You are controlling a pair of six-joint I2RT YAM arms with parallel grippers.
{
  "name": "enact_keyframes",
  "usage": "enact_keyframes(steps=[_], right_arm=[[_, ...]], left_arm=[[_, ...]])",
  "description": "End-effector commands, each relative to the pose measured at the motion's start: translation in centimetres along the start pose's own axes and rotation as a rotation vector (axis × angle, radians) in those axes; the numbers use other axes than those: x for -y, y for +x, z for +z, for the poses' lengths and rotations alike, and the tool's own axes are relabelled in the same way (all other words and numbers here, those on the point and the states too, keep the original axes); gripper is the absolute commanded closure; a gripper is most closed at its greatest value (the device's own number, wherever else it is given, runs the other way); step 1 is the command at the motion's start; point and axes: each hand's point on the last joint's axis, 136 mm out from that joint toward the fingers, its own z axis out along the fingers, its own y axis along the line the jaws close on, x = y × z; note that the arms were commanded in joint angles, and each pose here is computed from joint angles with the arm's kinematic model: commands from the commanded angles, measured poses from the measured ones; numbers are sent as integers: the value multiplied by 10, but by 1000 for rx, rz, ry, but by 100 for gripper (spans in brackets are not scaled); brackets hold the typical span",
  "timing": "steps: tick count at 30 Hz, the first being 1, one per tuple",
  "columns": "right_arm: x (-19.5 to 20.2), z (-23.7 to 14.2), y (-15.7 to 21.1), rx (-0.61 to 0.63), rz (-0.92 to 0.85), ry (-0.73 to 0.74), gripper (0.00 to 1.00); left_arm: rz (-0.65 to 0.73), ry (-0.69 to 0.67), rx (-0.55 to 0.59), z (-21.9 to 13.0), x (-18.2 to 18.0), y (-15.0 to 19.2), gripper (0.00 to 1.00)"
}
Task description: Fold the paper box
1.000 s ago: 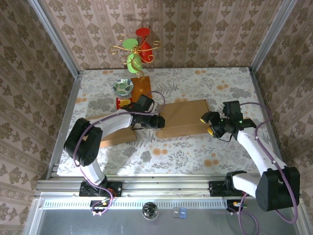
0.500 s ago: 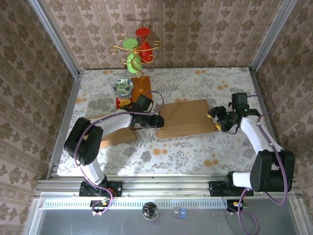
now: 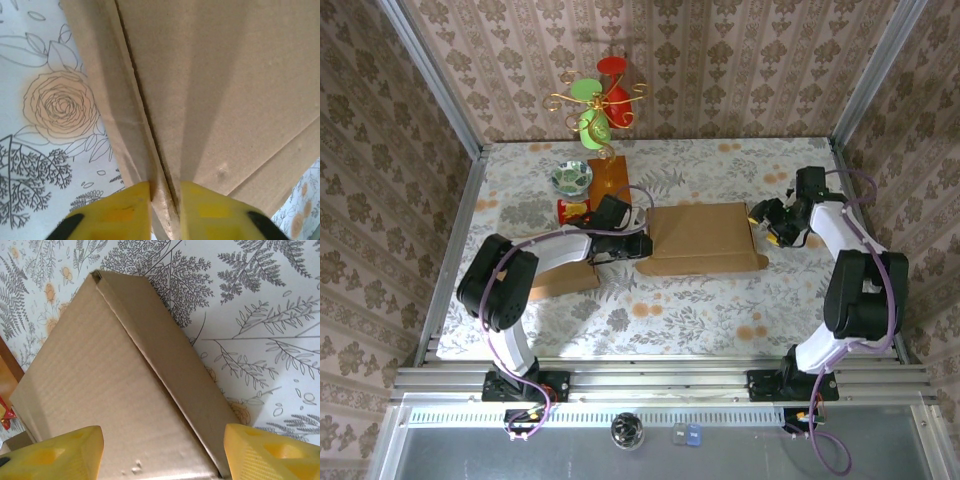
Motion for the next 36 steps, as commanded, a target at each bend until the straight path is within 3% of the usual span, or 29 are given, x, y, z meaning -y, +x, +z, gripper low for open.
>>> enact_keyframes(steps=[1,4,14,20,26,33,36], right_arm=[[-4,1,-4,-11,-17,-7,34],[-1,6,-5,-18,-16,5,32],[-9,16,16,-134,-49,-85,27],[-22,-1,33,-42,-87,-242,22],[-23,8,48,-53,-110,-345,22],[-18,9,41,-11,-157,-316,21],[-26,8,38,6,-166,-375,20]], left_arm=[[-50,-31,3,2,-24,6,85],[-67,-11,12,-1,-32,5,91],[-124,37,0,-6,-51,2,94],[-144,53,-2,-4,-53,0,95],[-160,64,-21,-1,-55,3,95],[-192,35,-32,-6,-74,3,96],[-190,31,-38,-6,-77,4,96]])
